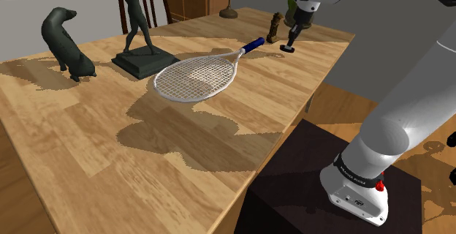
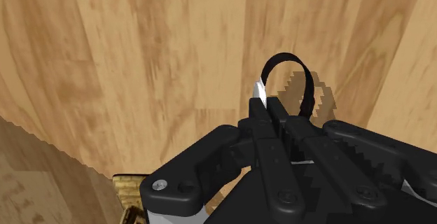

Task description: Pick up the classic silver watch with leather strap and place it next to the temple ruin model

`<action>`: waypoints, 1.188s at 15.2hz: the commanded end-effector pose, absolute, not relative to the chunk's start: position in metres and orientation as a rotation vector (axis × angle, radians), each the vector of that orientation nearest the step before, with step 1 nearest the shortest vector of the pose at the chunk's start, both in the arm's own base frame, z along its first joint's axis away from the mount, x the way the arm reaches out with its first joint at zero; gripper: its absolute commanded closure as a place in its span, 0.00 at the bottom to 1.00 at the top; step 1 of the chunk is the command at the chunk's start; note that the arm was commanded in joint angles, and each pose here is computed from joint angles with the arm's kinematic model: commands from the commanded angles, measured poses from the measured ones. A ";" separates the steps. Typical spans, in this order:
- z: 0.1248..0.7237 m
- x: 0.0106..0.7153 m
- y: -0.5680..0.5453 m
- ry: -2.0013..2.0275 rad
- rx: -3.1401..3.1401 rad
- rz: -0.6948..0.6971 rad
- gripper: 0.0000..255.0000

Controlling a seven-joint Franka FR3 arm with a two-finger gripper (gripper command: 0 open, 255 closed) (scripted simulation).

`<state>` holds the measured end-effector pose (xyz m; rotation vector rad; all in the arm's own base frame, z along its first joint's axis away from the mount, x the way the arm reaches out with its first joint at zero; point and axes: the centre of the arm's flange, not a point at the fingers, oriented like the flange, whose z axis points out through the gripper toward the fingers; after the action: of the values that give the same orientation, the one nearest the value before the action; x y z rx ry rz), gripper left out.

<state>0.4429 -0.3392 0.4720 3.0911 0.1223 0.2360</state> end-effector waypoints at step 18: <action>0.521 0.435 -0.337 0.122 3.091 0.236 0.00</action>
<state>0.4360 -0.3383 0.5188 3.0905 0.1224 0.2373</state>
